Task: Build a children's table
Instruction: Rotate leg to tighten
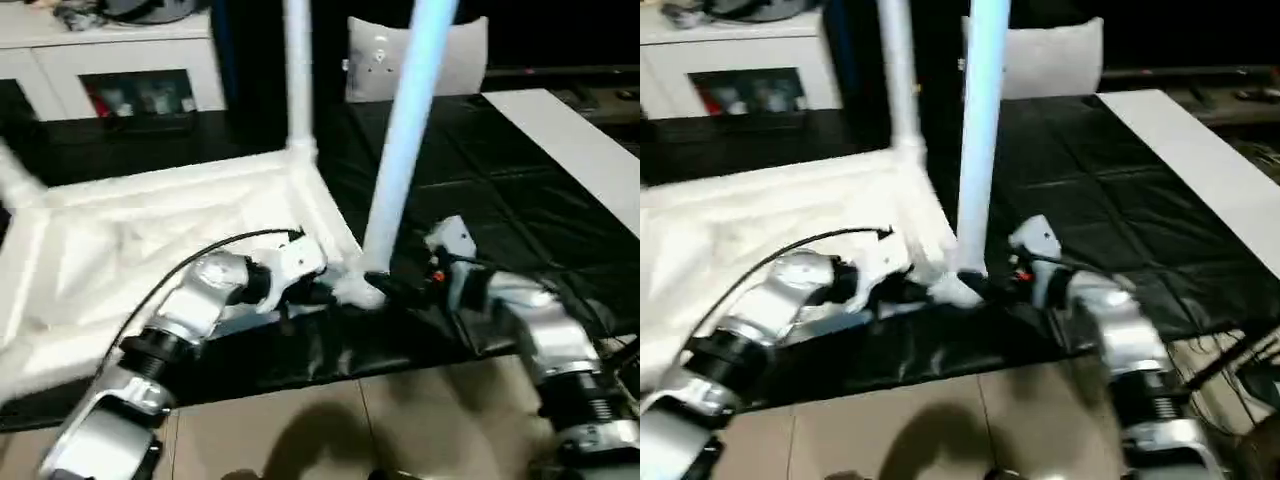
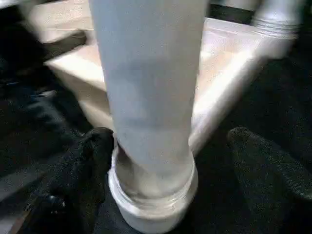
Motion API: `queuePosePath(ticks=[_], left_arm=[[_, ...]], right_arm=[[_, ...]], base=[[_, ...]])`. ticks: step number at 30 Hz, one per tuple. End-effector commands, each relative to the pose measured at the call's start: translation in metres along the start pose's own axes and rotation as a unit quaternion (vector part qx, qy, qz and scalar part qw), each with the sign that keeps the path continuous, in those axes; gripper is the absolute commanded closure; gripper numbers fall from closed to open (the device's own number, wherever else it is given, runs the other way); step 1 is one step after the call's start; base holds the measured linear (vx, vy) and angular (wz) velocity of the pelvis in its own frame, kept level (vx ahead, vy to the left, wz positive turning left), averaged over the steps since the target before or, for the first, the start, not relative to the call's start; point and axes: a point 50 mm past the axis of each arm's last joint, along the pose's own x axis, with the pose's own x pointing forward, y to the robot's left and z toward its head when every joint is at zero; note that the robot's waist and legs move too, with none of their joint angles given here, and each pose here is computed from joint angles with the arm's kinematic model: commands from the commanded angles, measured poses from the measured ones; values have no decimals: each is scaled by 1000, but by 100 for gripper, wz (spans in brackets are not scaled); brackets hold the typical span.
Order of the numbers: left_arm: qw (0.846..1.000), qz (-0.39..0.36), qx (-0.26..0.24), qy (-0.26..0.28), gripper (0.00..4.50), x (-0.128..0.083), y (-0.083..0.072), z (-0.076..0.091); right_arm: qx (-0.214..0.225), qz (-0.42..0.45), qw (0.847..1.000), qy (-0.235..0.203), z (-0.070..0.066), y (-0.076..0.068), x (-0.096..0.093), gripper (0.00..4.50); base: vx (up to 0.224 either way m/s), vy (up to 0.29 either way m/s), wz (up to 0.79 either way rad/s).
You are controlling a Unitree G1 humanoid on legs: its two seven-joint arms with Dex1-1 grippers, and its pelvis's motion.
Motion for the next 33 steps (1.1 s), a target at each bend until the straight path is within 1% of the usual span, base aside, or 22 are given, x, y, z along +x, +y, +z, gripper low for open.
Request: queuePosePath(ticks=[1, 2, 3, 4, 6, 7, 8, 10, 11, 17, 19, 21, 25, 30, 31, 33], left_arm=[[997, -63, 44, 7, 450, 3, -7, 6], [994, -86, 58, 19, 450, -1, -9, 3], [994, -86, 58, 19, 450, -1, -9, 3], [993, -96, 63, 25, 450, -2, -9, 2], [987, -130, 83, 40, 450, -6, -11, 0], [987, -130, 83, 40, 450, -6, -11, 0], [985, -141, 90, 45, 450, -7, -12, 0], [982, -156, 95, 44, 450, -7, -14, 1], [981, -161, 97, 44, 450, -7, -14, 1], [980, -163, 103, 43, 450, -6, -12, 2], [980, -163, 104, 42, 450, -6, -12, 2], [980, -163, 104, 40, 450, -6, -12, 2], [982, -160, 94, 36, 450, -7, -12, -1], [985, -154, 76, 26, 450, -8, -12, -2], [987, -144, 62, 18, 450, -8, -12, -2], [992, -122, 45, 7, 450, -7, -12, 0]], right_arm=[[-14, 50, 999, -3, 4, 6, -3, 54], [-18, 80, 997, 4, 4, 9, -5, 54], [-18, 80, 997, 4, 4, 9, -5, 82], [-18, 92, 996, 7, 4, 10, -5, 90], [-18, 120, 992, 14, 4, 13, -5, 90], [-18, 120, 992, 14, 4, 13, -5, 102], [-15, 131, 991, 16, 3, 14, -4, 102], [-13, 145, 989, 22, 3, 16, -4, 132], [-11, 155, 988, 24, 3, 17, -4, 132], [-6, 179, 983, 34, 1, 21, -3, 189], [-2, 184, 982, 35, 0, 22, -3, 198], [2, 191, 981, 36, 0, 23, -3, 220], [17, 201, 979, 34, -2, 26, -2, 247], [36, 194, 980, 24, -2, 29, 0, 254], [50, 184, 981, 19, -2, 31, 3, 254], [63, 159, 985, 20, -3, 33, 11, 255]], base=[[0, 0, 0], [0, 0, 0], [0, 0, 0], [0, 0, 0], [0, 0, 0], [0, 0, 0], [0, 0, 0], [0, 0, 0], [0, 0, 0], [0, 0, 0], [0, 0, 0], [0, 0, 0], [0, 0, 0], [0, 0, 0], [0, 0, 0], [0, 0, 0]])
